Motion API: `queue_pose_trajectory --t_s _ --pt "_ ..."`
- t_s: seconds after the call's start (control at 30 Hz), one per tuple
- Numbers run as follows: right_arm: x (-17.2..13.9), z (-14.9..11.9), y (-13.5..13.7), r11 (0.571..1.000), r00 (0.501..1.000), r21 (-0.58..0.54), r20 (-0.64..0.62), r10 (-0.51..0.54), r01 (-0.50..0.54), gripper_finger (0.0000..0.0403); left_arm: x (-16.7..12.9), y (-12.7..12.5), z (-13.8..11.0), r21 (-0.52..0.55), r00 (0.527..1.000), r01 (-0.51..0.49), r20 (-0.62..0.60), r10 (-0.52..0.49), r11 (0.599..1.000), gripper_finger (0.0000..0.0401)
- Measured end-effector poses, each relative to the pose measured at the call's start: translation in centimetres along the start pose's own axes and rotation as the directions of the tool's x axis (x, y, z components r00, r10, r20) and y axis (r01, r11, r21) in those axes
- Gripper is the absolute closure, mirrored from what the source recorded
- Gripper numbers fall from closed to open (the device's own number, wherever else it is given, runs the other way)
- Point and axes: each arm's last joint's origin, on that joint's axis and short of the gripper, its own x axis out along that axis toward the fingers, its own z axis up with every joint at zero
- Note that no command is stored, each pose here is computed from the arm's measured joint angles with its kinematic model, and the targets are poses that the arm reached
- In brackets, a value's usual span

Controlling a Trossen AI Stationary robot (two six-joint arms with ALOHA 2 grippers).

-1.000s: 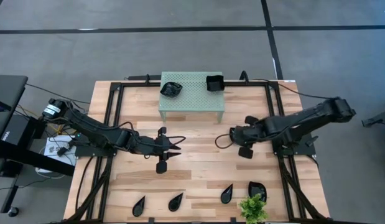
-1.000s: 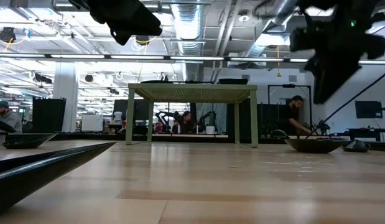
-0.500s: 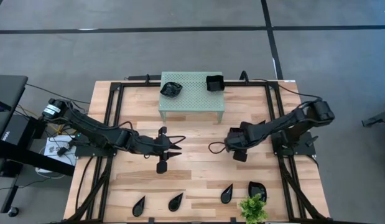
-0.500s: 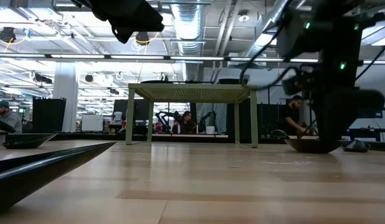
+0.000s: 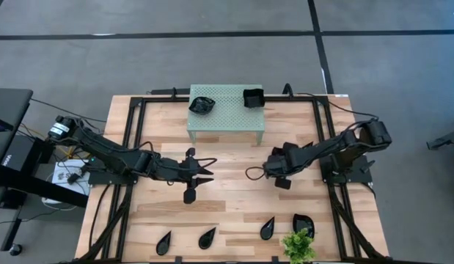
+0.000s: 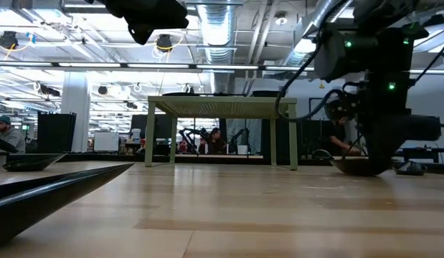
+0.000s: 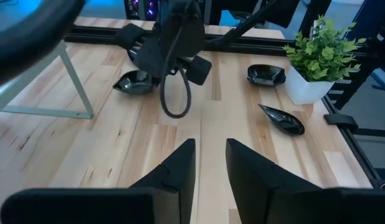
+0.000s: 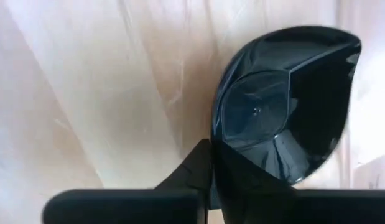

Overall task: Pick & Place Mini shaped plates
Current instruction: Stack the leaf-shaped plate on top of the other leaf-shaped plates on the shelf

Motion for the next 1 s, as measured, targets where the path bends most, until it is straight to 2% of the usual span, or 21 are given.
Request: queue_pose_trajectory --t_s 0.1,0.2,0.33,0.43,0.5,0.6,0.67,0.73,0.83,1.0 --pt "-0.8 -0.1 0.2 0.999 0.999 -0.009 0.022 0.045 -0.045 0.0384 0.0 0.0 0.0 0.0 1.0 0.0 0.0 0.0 1.0 0.0311" --pt "-2.4 0.1 0.7 0.991 0.99 -0.034 0.061 0.13 -0.128 0.0394 0.0 0.0 0.0 0.001 1.0 0.011 -0.001 -0.011 1.0 0.0311" --pt "-5.1 0.6 2.0 0.967 0.956 -0.162 0.187 0.225 -0.196 0.0397 0.2 -0.4 -0.1 0.116 0.994 0.106 -0.016 -0.105 0.988 0.0311" --pt "-6.9 1.5 3.1 0.927 0.887 -0.313 0.34 0.312 -0.206 0.0396 0.4 -0.5 -0.2 0.187 0.993 0.119 -0.015 -0.118 0.975 0.0311" --pt "-7.8 2.0 4.0 0.88 0.825 -0.448 0.431 0.365 -0.155 0.04 0.5 -0.5 -0.3 0.22 0.993 0.113 -0.014 -0.113 0.969 0.031" --pt "-8.5 3.0 5.2 0.792 0.733 -0.61 0.534 0.422 -0.011 0.0398 0.8 -0.7 -0.2 0.232 0.993 0.114 0.007 -0.119 0.966 0.03" --pt "-8.5 3.7 5.8 0.744 0.685 -0.663 0.579 0.442 0.08 0.0396 1.2 -0.9 -0.1 0.229 0.988 0.146 0.024 -0.155 0.962 0.0289" --pt "-8.2 4.3 6.2 0.708 0.667 -0.691 0.598 0.445 0.147 0.0396 1.6 -1.2 -0.3 0.228 0.98 0.186 0.028 -0.197 0.956 0.0275" --pt "-7.6 5.1 6.5 0.666 0.65 -0.711 0.619 0.441 0.225 0.0401 2.6 -1.6 -0.8 0.226 0.972 0.223 0.025 -0.234 0.948 0.0254" --pt "-6.9 6.2 6.8 0.669 0.619 -0.697 0.65 0.44 0.257 0.0399 4.6 -1.4 -1.9 0.221 0.985 0.164 0.02 -0.173 0.961 0.0241"
